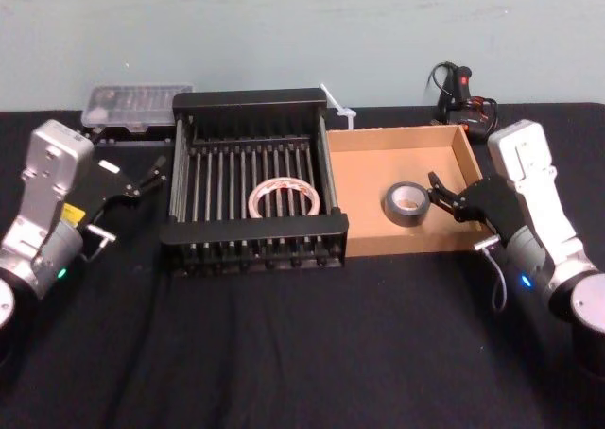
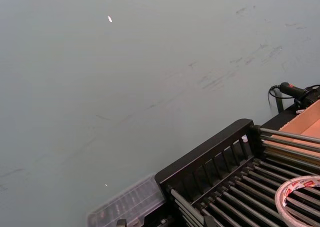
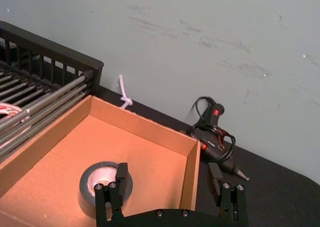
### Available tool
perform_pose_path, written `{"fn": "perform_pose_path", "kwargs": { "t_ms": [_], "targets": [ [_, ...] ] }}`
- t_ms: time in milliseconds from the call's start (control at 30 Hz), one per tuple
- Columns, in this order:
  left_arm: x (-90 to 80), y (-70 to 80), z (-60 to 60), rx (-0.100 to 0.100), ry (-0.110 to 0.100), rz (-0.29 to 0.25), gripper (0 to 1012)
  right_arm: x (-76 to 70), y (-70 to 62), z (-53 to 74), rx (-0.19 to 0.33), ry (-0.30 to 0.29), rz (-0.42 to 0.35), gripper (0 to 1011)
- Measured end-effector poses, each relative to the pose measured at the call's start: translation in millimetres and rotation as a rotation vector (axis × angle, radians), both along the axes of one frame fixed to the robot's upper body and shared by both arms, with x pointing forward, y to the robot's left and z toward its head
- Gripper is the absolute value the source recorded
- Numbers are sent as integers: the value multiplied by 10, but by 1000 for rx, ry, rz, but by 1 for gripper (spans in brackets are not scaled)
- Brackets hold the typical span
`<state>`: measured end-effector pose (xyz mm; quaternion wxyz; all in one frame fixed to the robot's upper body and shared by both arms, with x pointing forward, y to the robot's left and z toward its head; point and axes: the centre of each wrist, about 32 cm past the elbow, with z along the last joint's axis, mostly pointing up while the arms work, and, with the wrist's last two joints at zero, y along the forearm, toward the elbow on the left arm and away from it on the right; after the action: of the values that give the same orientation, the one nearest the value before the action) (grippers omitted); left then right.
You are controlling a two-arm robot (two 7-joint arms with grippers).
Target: Pick up the white tape and place it into the black box , Pick up the silver tape and place it into the brown box.
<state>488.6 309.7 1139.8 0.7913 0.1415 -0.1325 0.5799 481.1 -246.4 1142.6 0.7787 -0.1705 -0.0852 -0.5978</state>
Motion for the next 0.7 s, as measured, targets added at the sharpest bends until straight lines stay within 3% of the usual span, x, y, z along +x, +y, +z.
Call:
{"fn": "perform_pose_path", "kwargs": {
  "t_ms": [700],
  "targets": [
    [0,0,0,0,0,0,1001,-24,-12,-32,9,-1,-15,1002]
  ]
}}
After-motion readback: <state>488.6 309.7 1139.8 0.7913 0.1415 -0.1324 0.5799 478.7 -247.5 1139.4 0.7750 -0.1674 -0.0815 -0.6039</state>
